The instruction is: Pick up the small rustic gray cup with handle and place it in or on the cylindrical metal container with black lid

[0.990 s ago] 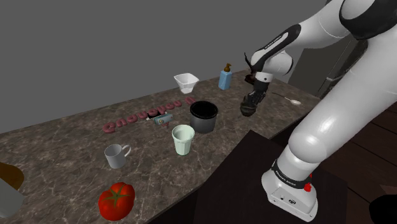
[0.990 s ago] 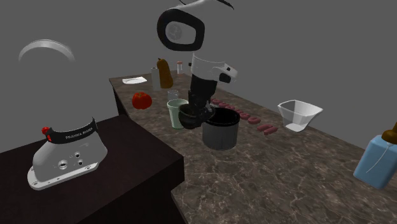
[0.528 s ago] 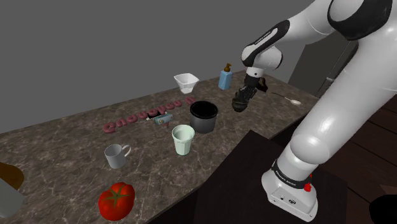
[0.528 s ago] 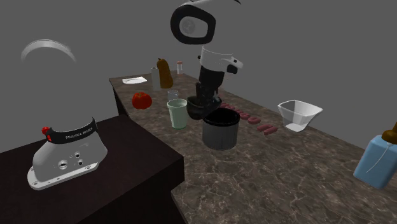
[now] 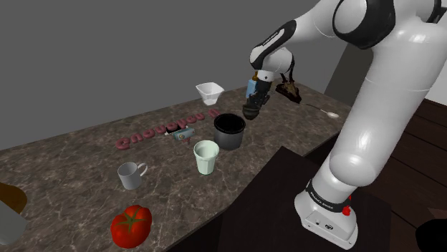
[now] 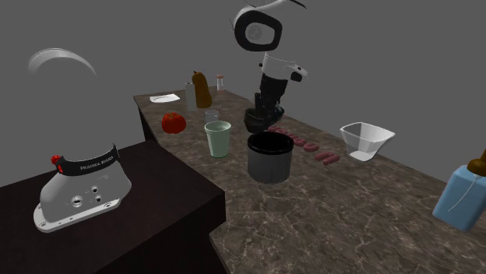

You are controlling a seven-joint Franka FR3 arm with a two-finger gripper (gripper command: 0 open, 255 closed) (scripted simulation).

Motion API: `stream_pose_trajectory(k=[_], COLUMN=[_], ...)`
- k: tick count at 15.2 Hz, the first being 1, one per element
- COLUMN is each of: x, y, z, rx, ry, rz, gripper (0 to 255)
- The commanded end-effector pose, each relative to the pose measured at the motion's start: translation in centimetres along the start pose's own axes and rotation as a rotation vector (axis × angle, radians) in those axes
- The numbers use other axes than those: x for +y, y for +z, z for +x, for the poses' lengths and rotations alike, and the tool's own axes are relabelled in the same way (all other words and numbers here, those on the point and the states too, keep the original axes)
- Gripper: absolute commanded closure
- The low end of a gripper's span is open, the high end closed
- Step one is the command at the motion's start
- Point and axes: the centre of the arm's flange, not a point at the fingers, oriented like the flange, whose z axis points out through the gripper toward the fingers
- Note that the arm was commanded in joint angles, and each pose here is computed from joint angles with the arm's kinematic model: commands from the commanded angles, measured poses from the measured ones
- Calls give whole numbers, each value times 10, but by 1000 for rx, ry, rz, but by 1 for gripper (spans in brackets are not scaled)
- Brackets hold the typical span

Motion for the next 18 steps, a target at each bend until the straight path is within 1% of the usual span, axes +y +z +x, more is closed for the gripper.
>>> stream_pose_trajectory(k=[1, 7, 8, 18], x=[-15, -60, -62, -52], y=[1, 3, 3, 55], z=[23, 89, 91, 96], rx=[0, 0, 0, 0], ry=[0, 0, 0, 0], rz=[1, 1, 1, 1], gripper=[255, 255, 255, 255])
